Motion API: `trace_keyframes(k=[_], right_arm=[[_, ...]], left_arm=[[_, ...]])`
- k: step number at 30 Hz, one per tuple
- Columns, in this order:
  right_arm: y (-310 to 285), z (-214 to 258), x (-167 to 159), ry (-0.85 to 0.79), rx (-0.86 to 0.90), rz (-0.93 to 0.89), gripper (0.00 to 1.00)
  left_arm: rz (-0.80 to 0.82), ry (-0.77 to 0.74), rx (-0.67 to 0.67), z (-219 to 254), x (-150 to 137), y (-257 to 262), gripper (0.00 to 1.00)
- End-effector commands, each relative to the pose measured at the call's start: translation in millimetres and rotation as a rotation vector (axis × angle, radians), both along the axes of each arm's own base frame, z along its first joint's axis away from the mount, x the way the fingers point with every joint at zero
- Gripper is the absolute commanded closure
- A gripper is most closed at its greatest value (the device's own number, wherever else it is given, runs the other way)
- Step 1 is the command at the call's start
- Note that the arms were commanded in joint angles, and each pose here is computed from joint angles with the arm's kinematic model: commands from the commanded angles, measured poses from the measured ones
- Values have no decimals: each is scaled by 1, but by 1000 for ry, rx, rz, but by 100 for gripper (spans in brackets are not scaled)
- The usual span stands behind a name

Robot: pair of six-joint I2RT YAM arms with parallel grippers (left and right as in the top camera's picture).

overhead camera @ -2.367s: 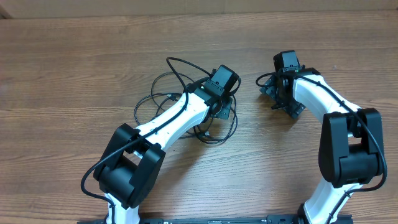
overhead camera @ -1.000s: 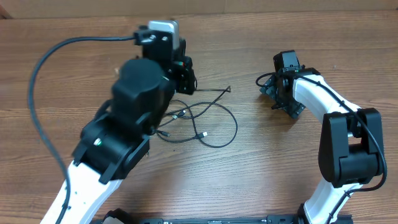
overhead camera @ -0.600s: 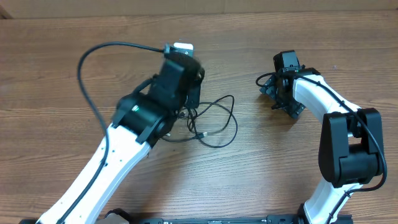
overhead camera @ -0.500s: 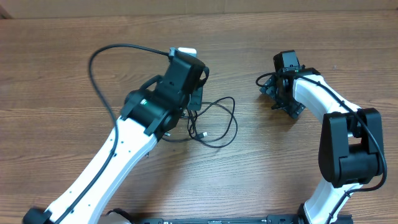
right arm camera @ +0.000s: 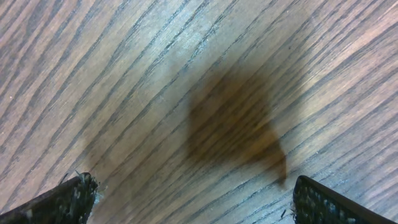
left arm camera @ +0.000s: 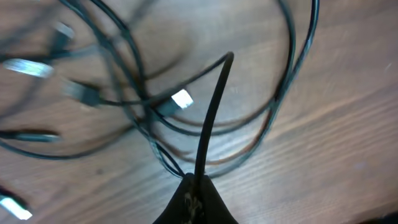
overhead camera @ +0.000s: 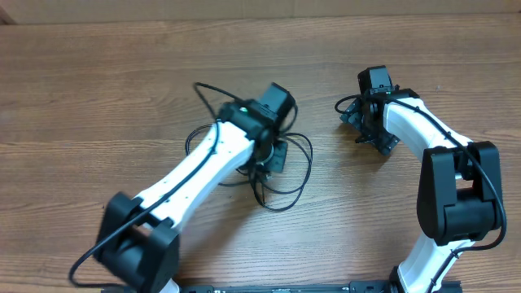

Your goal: Untangle cables

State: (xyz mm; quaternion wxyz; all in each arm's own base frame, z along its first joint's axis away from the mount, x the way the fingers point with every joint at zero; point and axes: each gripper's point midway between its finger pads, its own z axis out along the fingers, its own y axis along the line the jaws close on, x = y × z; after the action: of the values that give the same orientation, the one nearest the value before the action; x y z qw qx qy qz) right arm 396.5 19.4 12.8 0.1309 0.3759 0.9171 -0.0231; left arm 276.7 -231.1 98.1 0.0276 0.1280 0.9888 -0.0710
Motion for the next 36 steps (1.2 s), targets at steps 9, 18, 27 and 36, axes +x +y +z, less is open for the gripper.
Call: trace_keyframes(k=[9, 18, 27, 36], right_arm=[[-2, 3, 0, -10, -5, -5, 0], [-2, 3, 0, -10, -5, -5, 0], [-2, 3, 0, -10, -6, -5, 0], [-2, 3, 0, -10, -6, -5, 0]], left_arm=[[-43, 195, 132, -62, -53, -30, 96], [41, 193, 134, -46, -53, -23, 96], [175, 134, 89, -22, -1, 1, 59], [276, -19, 120, -23, 48, 28, 64]])
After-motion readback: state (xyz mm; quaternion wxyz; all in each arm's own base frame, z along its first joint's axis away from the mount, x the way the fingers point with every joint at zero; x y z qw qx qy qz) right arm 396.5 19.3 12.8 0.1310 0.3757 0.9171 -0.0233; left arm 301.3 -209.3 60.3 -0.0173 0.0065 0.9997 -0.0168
